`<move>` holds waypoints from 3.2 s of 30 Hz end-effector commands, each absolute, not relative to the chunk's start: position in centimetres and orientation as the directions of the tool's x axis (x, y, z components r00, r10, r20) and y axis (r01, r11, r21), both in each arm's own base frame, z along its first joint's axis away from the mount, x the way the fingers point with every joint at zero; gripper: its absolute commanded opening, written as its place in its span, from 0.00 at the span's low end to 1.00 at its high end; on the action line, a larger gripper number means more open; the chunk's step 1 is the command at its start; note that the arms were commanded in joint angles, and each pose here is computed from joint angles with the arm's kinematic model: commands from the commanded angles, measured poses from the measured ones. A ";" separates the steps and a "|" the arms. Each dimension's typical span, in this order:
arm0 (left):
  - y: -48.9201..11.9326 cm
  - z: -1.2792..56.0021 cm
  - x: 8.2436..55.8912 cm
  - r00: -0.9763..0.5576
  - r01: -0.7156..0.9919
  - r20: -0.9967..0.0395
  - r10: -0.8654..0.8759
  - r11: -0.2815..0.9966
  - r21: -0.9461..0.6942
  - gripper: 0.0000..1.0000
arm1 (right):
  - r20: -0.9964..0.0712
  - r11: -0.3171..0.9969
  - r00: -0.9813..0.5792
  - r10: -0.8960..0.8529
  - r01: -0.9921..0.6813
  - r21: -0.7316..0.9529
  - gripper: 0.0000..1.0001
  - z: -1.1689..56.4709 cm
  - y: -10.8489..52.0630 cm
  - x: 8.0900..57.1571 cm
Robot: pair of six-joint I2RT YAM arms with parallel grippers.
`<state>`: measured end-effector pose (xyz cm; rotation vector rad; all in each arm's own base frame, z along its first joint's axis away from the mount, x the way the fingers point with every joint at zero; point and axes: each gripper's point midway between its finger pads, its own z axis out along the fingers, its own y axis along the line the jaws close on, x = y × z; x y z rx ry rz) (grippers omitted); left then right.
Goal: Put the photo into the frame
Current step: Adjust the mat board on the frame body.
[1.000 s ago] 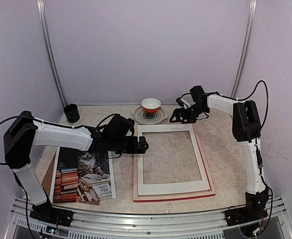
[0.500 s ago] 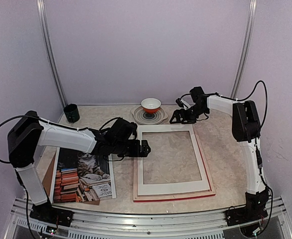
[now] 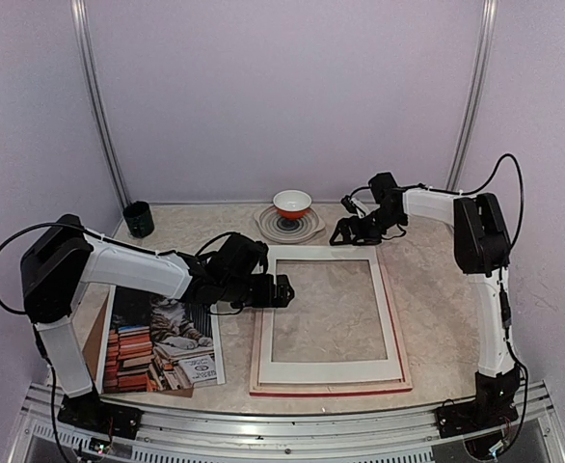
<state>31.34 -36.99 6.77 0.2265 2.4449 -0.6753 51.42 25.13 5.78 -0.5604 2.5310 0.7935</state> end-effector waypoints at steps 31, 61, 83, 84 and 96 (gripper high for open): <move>-37.4 5.8 30.6 -0.818 0.304 -0.575 0.000 0.849 -0.432 0.99 | -0.521 0.702 -0.819 -0.241 -0.518 0.489 0.99 9.3 28.0 51.3; -37.7 5.6 30.8 -0.821 0.304 -0.571 0.001 0.847 -0.435 0.99 | -0.430 0.677 -0.839 -0.334 -0.531 0.509 0.99 5.4 28.9 47.6; -37.6 5.5 31.1 -0.822 0.299 -0.570 -0.003 0.849 -0.435 0.99 | -0.515 0.705 -0.804 -0.296 -0.548 0.450 0.99 9.3 29.4 50.4; -37.6 5.5 31.0 -0.822 0.300 -0.569 -0.002 0.849 -0.435 0.99 | -0.514 0.704 -0.806 -0.295 -0.547 0.454 0.99 9.1 29.5 50.5; -37.7 5.3 31.0 -0.825 0.297 -0.565 -0.003 0.848 -0.439 0.99 | -0.456 0.671 -0.828 -0.327 -0.543 0.505 0.99 6.0 30.1 48.9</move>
